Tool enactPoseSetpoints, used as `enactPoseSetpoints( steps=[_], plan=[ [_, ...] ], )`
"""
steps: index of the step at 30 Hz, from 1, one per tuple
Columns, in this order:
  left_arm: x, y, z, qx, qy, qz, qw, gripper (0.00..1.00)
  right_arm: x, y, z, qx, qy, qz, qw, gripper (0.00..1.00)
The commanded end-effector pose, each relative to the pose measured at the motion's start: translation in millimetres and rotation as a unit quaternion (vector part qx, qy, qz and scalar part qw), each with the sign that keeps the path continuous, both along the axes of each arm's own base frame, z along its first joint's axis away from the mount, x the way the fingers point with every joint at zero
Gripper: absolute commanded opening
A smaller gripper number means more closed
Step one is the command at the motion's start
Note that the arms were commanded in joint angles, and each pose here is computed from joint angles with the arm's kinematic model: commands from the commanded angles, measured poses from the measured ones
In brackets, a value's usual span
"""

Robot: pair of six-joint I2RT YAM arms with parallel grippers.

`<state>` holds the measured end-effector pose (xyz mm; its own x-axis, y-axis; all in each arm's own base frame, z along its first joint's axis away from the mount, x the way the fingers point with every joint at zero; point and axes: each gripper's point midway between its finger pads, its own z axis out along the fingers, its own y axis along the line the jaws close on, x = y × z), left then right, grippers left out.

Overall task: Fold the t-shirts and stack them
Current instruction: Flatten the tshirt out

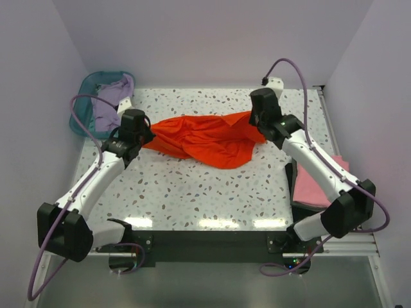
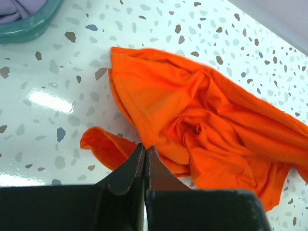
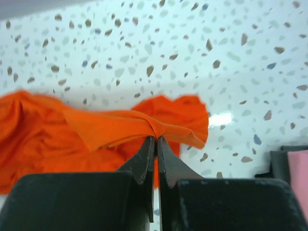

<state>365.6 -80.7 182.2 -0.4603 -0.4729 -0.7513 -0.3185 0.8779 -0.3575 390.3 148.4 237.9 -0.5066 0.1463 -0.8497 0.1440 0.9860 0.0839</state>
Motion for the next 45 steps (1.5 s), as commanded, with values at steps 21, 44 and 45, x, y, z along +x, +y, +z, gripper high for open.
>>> enactPoseSetpoints(
  steps=[21, 44, 45],
  plan=[
    [42.2, 63.1, -45.5, -0.038, 0.047, 0.058, 0.996, 0.0, 234.7, -80.5, -1.9, 0.025, -0.013, -0.064, 0.998, 0.3],
    [-37.4, 61.0, -92.8, -0.033, 0.092, 0.152, 0.984, 0.57, -69.0, 152.3, -124.9, 0.024, 0.117, 0.183, 0.976, 0.63],
    [-45.2, 63.0, -101.5, -0.027, 0.104, 0.158, 0.982, 0.57, -72.8, 162.2, -128.1, 0.02, 0.118, 0.193, 0.974, 0.62]
  ],
)
